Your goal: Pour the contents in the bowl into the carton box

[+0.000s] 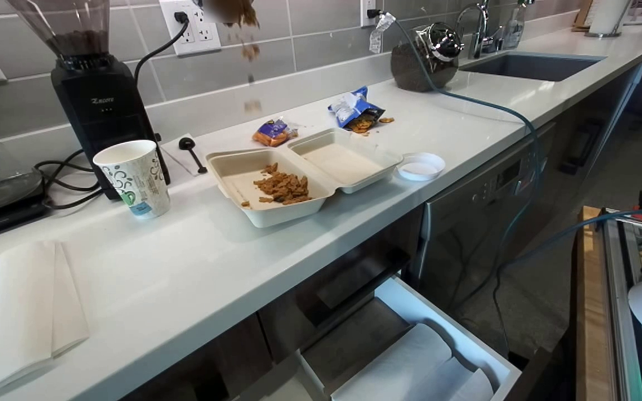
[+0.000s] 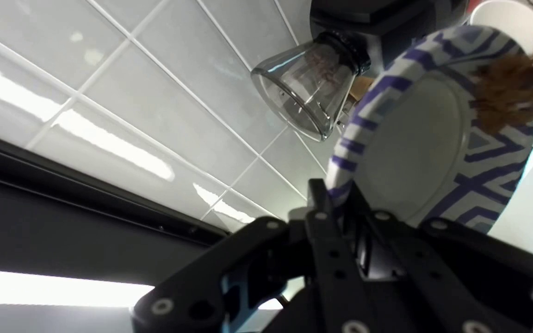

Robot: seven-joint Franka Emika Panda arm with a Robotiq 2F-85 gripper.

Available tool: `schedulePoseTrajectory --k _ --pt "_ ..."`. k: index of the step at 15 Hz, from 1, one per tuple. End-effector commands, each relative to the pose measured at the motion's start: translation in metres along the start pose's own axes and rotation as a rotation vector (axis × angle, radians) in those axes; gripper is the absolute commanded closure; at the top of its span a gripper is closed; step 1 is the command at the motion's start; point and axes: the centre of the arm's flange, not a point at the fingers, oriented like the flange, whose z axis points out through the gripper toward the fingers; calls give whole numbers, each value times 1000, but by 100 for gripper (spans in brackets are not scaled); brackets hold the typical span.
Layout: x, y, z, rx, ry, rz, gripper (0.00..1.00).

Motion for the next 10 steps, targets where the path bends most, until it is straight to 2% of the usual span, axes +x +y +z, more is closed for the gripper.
schedulePoseTrajectory --k 1,10 --pt "-12 -19 9 -11 38 -64 97" --pt "-4 -20 13 -12 66 -114 97"
